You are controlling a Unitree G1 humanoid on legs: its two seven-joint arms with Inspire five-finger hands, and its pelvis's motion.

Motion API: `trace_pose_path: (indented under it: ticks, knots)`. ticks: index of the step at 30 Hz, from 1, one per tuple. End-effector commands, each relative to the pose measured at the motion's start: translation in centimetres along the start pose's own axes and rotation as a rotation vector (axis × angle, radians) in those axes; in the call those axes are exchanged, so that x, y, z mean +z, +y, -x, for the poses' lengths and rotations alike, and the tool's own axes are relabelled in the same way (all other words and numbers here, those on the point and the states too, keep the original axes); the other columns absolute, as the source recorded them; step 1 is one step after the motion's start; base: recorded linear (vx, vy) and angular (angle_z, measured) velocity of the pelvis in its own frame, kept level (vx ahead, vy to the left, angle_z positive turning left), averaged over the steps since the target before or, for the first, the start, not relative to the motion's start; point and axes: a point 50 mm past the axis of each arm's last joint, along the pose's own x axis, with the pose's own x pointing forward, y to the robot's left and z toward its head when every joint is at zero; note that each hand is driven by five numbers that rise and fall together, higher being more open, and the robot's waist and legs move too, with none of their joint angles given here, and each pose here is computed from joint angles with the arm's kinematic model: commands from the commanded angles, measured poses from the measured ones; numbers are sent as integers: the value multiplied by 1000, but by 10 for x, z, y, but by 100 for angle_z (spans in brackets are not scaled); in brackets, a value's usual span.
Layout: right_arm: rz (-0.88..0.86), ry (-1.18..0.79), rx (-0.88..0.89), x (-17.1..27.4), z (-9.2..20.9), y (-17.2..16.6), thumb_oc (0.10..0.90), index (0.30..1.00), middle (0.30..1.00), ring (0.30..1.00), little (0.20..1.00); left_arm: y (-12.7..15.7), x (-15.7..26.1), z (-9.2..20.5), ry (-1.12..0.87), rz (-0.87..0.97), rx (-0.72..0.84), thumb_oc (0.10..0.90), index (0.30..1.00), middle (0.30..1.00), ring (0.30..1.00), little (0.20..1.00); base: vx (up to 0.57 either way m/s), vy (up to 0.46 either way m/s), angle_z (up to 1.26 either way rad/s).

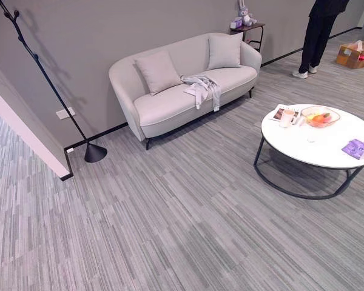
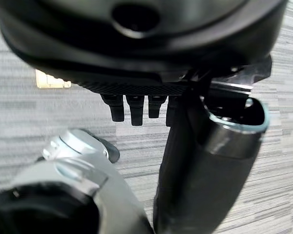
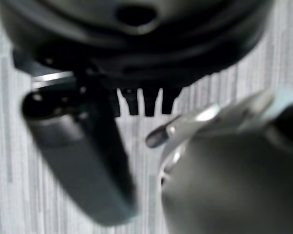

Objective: Hang the clothes on the sofa on the clothes rack.

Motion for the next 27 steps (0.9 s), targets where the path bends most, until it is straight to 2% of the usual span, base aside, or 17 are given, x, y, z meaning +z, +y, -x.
trace_pose_path:
  ticks: [1, 14, 27]
  knots:
    - [-27, 12, 5, -3, 0, 9, 800, 900, 900, 900, 900, 8, 3, 1, -6, 39, 35, 800, 900, 900, 900, 900, -1, -6, -4]
    - [55, -24, 71, 3, -2, 29, 800, 900, 900, 900, 900, -5, 5, -1, -15, -63, -36, 800, 900, 900, 900, 900, -2, -7, -4]
    - [91, -33, 131, -1, -2, 43, 800, 900, 900, 900, 900, 0, 11, -1, -32, -89, -10, 800, 900, 900, 900, 900, -7, 0, -5]
